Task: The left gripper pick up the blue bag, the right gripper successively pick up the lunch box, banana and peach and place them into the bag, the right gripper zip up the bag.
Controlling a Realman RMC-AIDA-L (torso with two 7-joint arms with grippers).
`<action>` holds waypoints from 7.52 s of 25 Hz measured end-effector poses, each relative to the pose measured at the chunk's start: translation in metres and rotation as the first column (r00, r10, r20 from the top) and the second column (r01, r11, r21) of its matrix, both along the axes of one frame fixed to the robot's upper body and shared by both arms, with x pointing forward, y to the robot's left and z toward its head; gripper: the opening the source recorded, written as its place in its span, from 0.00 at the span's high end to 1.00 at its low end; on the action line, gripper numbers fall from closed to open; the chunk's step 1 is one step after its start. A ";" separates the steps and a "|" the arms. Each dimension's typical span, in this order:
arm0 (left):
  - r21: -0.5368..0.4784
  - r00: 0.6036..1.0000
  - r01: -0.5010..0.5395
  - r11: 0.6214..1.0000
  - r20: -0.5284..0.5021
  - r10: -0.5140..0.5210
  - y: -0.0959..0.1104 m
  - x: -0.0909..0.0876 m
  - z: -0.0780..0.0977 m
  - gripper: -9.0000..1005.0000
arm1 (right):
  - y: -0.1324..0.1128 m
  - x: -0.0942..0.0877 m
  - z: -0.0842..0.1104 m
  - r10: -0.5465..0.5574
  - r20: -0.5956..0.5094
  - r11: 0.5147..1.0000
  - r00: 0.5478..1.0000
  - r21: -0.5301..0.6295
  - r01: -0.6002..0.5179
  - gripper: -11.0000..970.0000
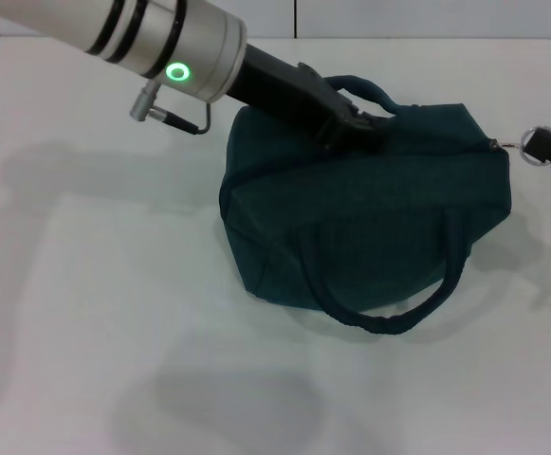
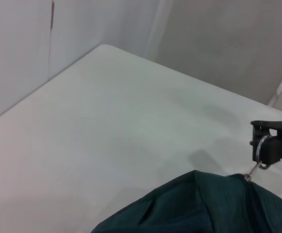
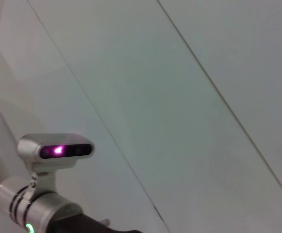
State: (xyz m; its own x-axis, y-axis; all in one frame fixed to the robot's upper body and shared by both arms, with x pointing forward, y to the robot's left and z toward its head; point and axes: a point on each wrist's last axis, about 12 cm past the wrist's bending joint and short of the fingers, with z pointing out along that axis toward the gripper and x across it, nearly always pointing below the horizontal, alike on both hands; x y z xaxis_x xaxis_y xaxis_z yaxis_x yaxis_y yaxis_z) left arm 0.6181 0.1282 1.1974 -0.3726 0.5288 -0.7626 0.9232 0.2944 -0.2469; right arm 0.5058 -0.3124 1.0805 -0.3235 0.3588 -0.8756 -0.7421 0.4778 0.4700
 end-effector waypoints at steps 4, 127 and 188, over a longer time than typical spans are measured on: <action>-0.006 1.000 -0.010 1.000 -0.026 0.010 0.009 0.000 0.004 0.87 | -0.003 0.002 -0.004 -0.030 -0.021 0.999 0.999 -0.025 0.030 0.97; 0.179 0.981 0.195 0.964 -0.026 -0.194 -0.048 -0.007 0.023 0.91 | -0.016 -0.012 -0.038 -0.224 -0.120 0.972 0.967 -0.104 0.212 0.97; -0.527 0.980 0.144 0.838 0.195 -0.046 0.138 -0.123 -0.039 0.13 | 0.059 0.039 0.090 0.621 0.034 0.730 0.783 -0.387 -0.563 0.10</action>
State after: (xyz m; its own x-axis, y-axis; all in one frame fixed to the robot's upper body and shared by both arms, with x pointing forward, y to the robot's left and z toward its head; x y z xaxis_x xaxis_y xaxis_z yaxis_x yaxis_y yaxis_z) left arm 0.4952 0.2661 1.1579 -0.1828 0.0448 -0.9821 0.9813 0.0702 -0.1794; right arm 0.5447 -0.2531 1.1706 -0.2233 -0.1873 -0.9566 -0.9745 0.0212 0.2234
